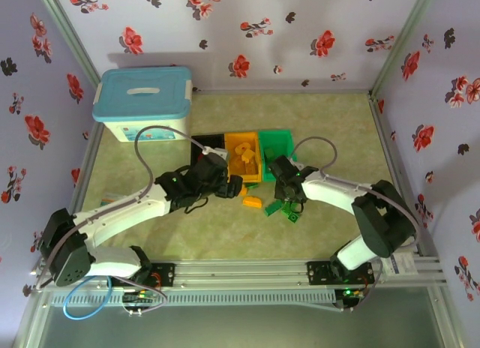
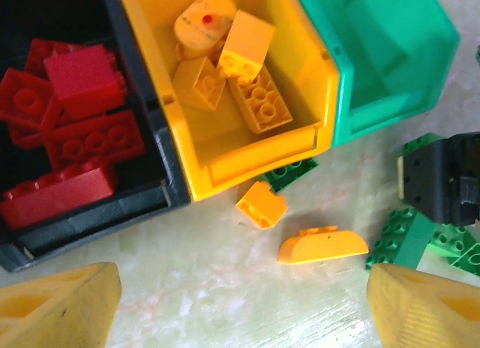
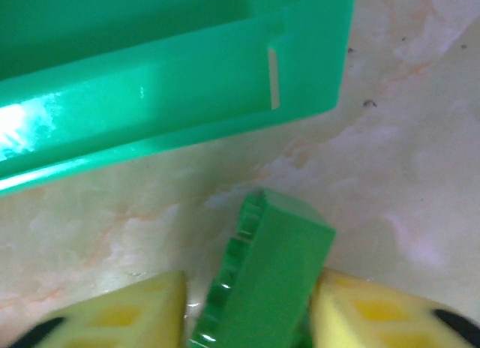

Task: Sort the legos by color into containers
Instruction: Pick up the lego from the center of the table, then place the lego in the container.

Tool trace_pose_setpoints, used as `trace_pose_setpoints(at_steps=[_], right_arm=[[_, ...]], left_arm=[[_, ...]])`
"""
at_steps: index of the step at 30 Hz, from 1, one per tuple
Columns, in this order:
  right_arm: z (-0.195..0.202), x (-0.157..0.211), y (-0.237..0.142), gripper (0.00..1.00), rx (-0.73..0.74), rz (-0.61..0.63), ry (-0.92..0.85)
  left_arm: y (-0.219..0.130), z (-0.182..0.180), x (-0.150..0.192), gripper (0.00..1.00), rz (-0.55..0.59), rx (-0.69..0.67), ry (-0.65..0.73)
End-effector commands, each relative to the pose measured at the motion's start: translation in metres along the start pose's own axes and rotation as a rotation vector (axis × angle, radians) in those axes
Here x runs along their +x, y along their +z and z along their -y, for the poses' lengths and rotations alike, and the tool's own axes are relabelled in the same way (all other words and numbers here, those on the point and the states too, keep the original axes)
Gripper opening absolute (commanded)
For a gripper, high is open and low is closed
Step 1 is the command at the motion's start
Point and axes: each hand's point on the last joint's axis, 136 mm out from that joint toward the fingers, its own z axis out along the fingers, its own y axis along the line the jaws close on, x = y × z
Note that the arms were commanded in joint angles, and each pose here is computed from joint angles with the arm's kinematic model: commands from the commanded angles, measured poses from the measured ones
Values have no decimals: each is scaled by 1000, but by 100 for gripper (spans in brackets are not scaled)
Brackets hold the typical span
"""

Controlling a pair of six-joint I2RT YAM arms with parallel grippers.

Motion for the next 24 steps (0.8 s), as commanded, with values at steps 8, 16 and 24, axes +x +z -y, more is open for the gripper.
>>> trace_pose_setpoints(at_steps=[8, 16, 24], right_arm=[[0, -22, -42, 19, -12, 81, -15], [-22, -86, -106, 22, -98, 251, -25], [-56, -140, -90, 89, -60, 182, -90]], left_arm=[[-8, -9, 8, 84, 48, -13, -40], [5, 34, 38, 84, 0, 62, 71], [19, 90, 67, 82, -54, 135, 154]])
